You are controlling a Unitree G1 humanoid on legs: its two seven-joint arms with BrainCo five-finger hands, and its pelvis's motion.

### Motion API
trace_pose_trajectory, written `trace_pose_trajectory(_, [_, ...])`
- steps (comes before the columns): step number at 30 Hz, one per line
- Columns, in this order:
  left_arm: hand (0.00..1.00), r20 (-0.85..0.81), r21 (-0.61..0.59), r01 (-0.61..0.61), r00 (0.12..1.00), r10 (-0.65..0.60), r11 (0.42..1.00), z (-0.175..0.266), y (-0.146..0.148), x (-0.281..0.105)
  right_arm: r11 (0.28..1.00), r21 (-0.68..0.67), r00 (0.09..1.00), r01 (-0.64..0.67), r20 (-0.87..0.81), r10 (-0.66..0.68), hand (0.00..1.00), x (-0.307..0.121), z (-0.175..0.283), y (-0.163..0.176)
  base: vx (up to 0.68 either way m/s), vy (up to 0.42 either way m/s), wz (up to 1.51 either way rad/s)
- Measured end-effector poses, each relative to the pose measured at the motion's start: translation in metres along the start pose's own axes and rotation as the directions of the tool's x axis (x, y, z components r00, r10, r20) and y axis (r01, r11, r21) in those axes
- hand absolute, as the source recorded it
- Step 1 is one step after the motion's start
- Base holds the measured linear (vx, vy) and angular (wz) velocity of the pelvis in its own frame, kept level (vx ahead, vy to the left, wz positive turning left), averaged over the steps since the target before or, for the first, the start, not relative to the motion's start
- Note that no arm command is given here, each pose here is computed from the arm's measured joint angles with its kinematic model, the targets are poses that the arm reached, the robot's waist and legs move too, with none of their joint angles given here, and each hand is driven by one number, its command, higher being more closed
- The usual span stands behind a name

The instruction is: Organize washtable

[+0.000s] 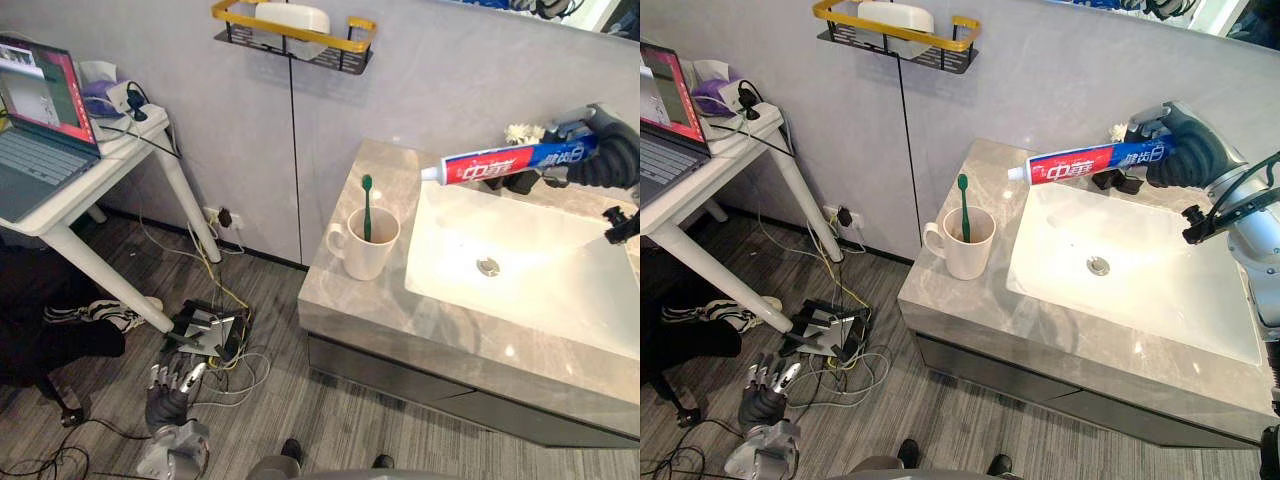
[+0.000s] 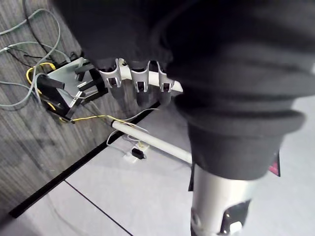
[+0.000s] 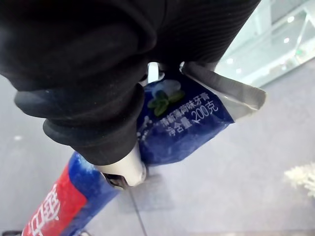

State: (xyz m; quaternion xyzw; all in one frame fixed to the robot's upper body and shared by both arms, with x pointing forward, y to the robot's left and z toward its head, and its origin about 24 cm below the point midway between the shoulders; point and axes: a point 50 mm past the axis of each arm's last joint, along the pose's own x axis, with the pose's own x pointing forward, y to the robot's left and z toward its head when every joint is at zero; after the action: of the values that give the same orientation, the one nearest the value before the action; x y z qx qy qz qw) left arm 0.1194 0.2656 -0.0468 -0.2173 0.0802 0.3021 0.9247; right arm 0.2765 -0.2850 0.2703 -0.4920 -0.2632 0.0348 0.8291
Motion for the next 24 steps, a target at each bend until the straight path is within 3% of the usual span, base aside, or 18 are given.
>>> trace_pose_trajectory(4, [0.00, 0.149, -0.003, 0.110, 0.983, -0.109, 0.994, 0.036, -0.029, 0.014, 0.990, 0.110, 0.995, 0.085, 0.051, -0.091, 1.00, 0.010, 0.007, 0.007, -0.02, 0.008, 0.00])
trace_pose_trajectory(6, [0.00, 0.271, 0.034, 0.285, 0.920, -0.283, 0.958, 0.072, -0.067, 0.025, 0.955, 0.255, 0.979, 0.155, 0.088, -0.182, 1.00, 0.019, 0.014, 0.015, -0.03, 0.006, 0.04])
trace_pose_trajectory(9, [0.00, 0.399, 0.089, 0.535, 0.754, -0.522, 0.840, 0.115, -0.126, 0.025, 0.896, 0.408, 0.960, 0.174, 0.134, -0.248, 1.00, 0.026, 0.029, 0.032, 0.01, 0.005, 0.09])
trace_pose_trajectory(10, [0.00, 0.426, 0.109, 0.641, 0.661, -0.618, 0.760, 0.126, -0.153, 0.018, 0.872, 0.465, 0.955, 0.152, 0.157, -0.250, 1.00, 0.031, 0.038, 0.044, 0.03, 0.011, 0.17])
trace_pose_trajectory(11, [0.00, 0.427, 0.113, 0.675, 0.630, -0.649, 0.729, 0.128, -0.164, 0.016, 0.862, 0.486, 0.955, 0.141, 0.162, -0.248, 1.00, 0.033, 0.041, 0.049, 0.03, 0.010, 0.20])
trace_pose_trajectory(14, [0.00, 0.356, 0.097, 0.827, 0.490, -0.795, 0.553, 0.123, -0.209, 0.005, 0.809, 0.584, 0.955, 0.071, 0.193, -0.223, 1.00, 0.044, 0.060, 0.076, 0.01, 0.007, 0.07])
trace_pose_trajectory(18, [0.00, 0.316, 0.025, 0.886, 0.432, -0.845, 0.463, 0.117, -0.230, -0.003, 0.739, 0.673, 0.940, 0.036, 0.228, -0.253, 1.00, 0.047, 0.081, 0.092, 0.00, 0.000, 0.00])
trace_pose_trajectory(24, [0.00, 0.323, -0.002, 0.915, 0.382, -0.866, 0.403, 0.122, -0.249, -0.008, 0.697, 0.717, 0.929, -0.010, 0.264, -0.258, 1.00, 0.047, 0.097, 0.103, -0.02, 0.021, 0.01])
